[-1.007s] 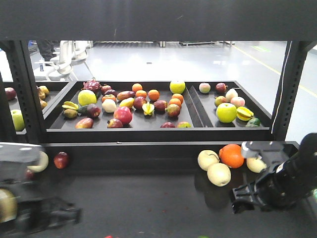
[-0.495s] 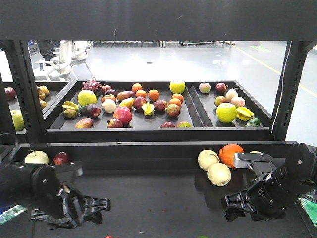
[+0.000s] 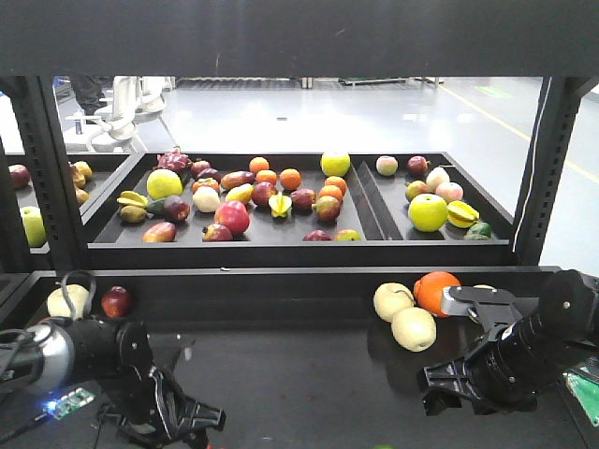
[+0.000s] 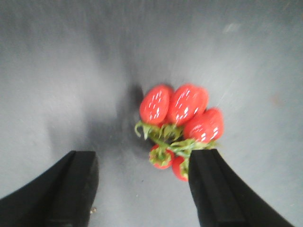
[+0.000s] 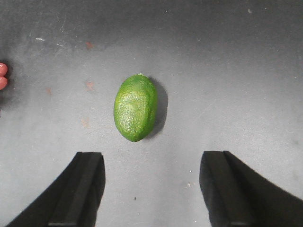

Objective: Pick snacks and fruit into basket
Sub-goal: 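Close left gripper on strawberry cluster, right gripper on green fruit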

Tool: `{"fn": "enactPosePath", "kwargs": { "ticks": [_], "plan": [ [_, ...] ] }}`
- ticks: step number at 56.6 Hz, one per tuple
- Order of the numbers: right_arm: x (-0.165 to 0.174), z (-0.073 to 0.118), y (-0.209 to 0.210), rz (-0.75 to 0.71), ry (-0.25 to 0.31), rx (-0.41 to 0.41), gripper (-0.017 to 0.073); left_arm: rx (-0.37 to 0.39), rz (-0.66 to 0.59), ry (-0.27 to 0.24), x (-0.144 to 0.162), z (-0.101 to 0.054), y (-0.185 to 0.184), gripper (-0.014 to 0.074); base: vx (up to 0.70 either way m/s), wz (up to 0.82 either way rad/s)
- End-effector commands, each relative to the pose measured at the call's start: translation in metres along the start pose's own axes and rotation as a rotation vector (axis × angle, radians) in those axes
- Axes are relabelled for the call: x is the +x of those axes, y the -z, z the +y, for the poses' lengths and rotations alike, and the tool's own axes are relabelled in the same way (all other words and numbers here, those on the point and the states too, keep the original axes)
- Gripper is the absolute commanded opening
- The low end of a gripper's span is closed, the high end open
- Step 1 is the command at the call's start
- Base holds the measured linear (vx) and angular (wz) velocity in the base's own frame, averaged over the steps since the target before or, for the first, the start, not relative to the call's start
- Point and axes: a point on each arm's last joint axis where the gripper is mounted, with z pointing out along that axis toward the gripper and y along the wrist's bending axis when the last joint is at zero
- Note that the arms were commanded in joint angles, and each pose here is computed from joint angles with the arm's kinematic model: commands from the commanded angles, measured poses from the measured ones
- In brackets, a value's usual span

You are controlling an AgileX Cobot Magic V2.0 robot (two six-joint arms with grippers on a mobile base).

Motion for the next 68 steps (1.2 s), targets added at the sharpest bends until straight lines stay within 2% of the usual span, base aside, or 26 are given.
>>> {"fn": "enactPosePath", "kwargs": {
  "ticks": [1, 15, 28, 34, 45, 50, 58, 66, 68],
  "plan": [
    [-0.013, 0.003, 0.024, -0.112, 0.015, 0.001, 0.0492, 0.032, -0.075, 0.009, -0.012, -0.008, 0.02, 0.0531, 0.0, 0.0],
    [-0.013, 0.003, 0.024, -0.112, 0.015, 0.001, 0.0492, 0.125, -0.097, 0.083, -0.014, -0.013, -0.001, 0.0531, 0.0, 0.0],
    [-0.013, 0.003, 0.024, -0.111, 0.015, 0.001, 0.0492, 0.154, -0.086, 0.135, -0.011, -0.014, -0.024, 0.0531, 0.0, 0.0],
    [-0.013, 0.003, 0.024, -0.107, 0.015, 0.0, 0.0492, 0.169, -0.081, 0.145, -0.009, -0.017, -0.036, 0.0531, 0.0, 0.0],
    [-0.013, 0.003, 0.024, -0.104, 0.016, -0.001, 0.0492, 0.188, -0.078, 0.13, -0.012, -0.027, -0.043, 0.0498, 0.0, 0.0],
    [-0.013, 0.003, 0.024, -0.104, 0.016, -0.001, 0.0492, 0.193, -0.076, 0.124, -0.015, -0.028, -0.043, 0.0428, 0.0, 0.0],
    [-0.012, 0.003, 0.024, -0.093, 0.016, -0.003, 0.049, 0.198, -0.067, 0.105, -0.02, -0.027, -0.037, 0.0244, 0.0, 0.0],
    [-0.01, 0.004, 0.023, -0.079, 0.044, -0.006, 0.049, 0.167, -0.063, 0.043, -0.025, -0.022, -0.02, 0.0011, 0.0, 0.0],
    [-0.011, 0.006, 0.022, -0.082, 0.054, -0.008, 0.049, 0.149, -0.077, 0.034, -0.028, -0.017, -0.012, -0.001, 0.0, 0.0]
  ]
}}
